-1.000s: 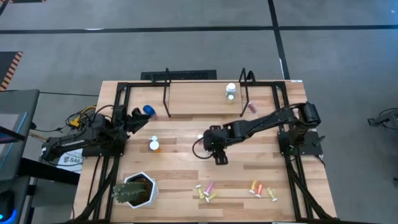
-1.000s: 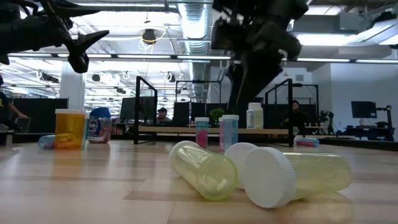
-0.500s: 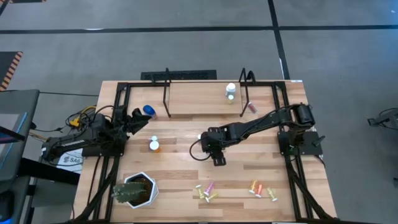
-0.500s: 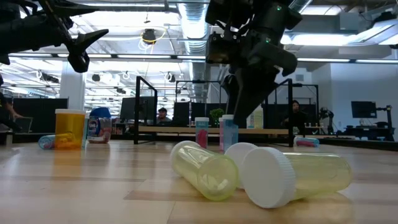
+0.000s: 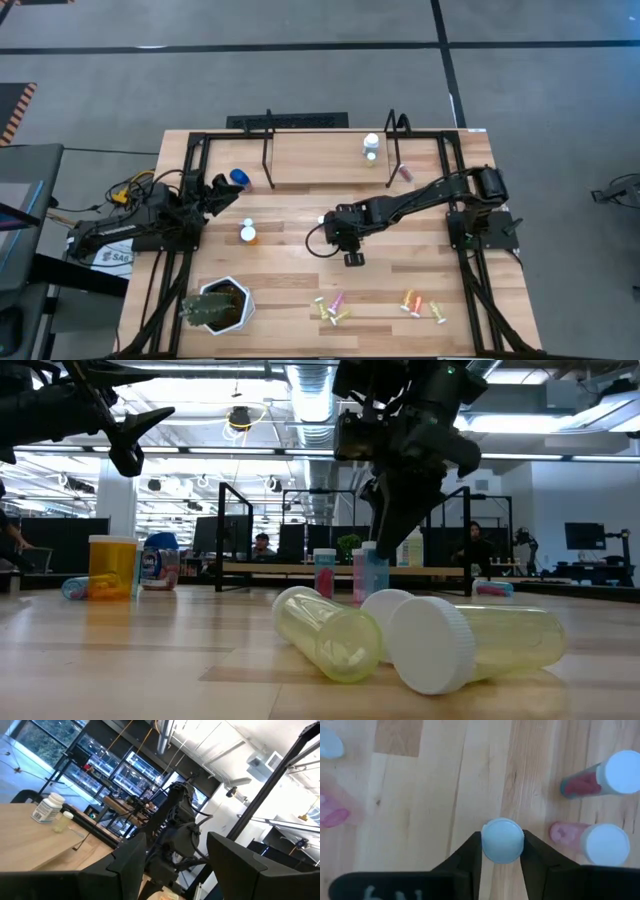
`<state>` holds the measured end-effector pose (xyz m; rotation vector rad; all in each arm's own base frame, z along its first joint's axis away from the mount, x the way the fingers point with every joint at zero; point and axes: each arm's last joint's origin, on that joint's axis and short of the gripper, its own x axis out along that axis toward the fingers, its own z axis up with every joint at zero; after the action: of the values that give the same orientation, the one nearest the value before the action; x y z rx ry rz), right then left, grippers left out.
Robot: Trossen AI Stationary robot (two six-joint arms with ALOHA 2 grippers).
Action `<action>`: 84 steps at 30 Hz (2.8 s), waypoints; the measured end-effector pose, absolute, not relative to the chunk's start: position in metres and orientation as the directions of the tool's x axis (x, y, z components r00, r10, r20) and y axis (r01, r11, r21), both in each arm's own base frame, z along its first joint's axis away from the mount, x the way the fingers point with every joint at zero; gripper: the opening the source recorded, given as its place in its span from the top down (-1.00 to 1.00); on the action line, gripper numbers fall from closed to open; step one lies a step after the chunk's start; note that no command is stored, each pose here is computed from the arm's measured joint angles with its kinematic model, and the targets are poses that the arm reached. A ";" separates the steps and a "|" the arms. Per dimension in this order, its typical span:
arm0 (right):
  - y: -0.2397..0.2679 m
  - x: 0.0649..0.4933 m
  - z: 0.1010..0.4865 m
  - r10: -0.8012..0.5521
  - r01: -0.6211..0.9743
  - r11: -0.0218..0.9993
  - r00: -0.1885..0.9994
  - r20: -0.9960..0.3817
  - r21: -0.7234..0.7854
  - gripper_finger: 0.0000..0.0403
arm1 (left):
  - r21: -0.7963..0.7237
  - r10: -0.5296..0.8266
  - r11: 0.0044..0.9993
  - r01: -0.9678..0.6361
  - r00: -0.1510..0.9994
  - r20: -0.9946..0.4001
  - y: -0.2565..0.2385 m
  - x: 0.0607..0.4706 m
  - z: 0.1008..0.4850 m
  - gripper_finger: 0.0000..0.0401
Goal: Pick and place medicine bottles onto shelf by color
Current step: Put the blue pill bottle on the shelf
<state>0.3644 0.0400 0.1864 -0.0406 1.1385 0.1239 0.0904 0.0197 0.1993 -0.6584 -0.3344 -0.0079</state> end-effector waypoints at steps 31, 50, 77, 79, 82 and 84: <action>-0.162 0.305 0.272 -0.242 0.459 0.888 0.449 -0.860 -0.010 0.28 | -0.658 0.362 0.749 -0.077 0.880 0.309 0.027 0.088 0.199 0.01; -0.238 0.338 0.240 -0.264 0.480 0.874 0.332 -0.906 -0.078 0.29 | -0.634 0.360 0.768 -0.092 0.880 0.309 0.027 0.088 0.199 0.01; -0.263 0.331 0.227 -0.282 0.465 0.880 0.336 -0.899 -0.102 0.27 | -0.624 0.362 0.775 -0.100 0.880 0.309 0.027 0.088 0.199 0.01; -0.264 0.332 0.227 -0.285 0.465 0.879 0.341 -0.896 -0.103 0.26 | -0.624 0.363 0.775 -0.100 0.879 0.309 0.027 0.088 0.199 0.01; -0.266 0.330 0.227 -0.283 0.469 0.878 0.343 -0.896 -0.098 0.24 | -0.625 0.367 0.773 -0.103 0.878 0.309 0.028 0.088 0.199 0.01; -0.266 0.330 0.227 -0.285 0.470 0.877 0.344 -0.895 -0.099 0.22 | -0.625 0.367 0.773 -0.103 0.878 0.309 0.028 0.088 0.199 0.01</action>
<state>0.3300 -0.2661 0.2274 0.1886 1.1177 -0.4939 0.0884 0.0276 0.1993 -0.6403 -0.4353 0.2631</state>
